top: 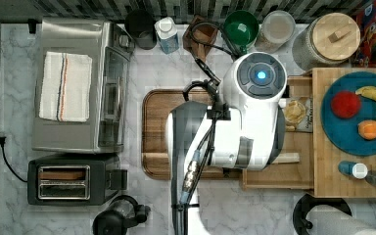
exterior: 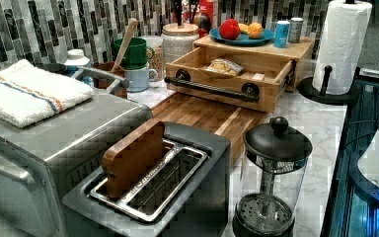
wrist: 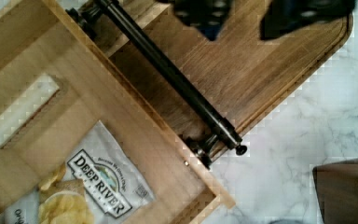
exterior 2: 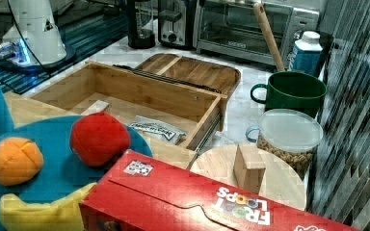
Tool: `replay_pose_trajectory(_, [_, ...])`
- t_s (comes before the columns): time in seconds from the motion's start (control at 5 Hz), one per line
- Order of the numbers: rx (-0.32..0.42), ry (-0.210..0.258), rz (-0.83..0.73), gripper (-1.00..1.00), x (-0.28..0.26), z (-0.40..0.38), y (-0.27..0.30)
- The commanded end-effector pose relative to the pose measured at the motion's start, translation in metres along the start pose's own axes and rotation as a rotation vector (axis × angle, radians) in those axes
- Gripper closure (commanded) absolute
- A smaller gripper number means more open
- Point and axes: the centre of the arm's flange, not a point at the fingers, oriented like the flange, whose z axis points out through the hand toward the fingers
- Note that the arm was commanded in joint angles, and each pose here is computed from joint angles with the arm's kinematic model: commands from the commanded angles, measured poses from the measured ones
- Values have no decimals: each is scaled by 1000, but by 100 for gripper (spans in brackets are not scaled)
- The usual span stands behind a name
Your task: Close the drawer.
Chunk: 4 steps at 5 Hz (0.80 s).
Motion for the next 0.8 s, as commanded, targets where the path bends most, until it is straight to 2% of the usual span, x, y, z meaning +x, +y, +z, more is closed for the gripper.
replay_pose_trajectory(0.2, [7, 103, -514, -100, -106, 4, -56])
replay_pose_trajectory(0.4, [11, 70, -553, 100, -109, 19, -55])
replay_pose_trajectory(0.6, [-13, 20, -629, 100, -97, 49, -51])
replay_pose_trajectory(0.8, [-41, 43, -681, 100, -90, 78, -49])
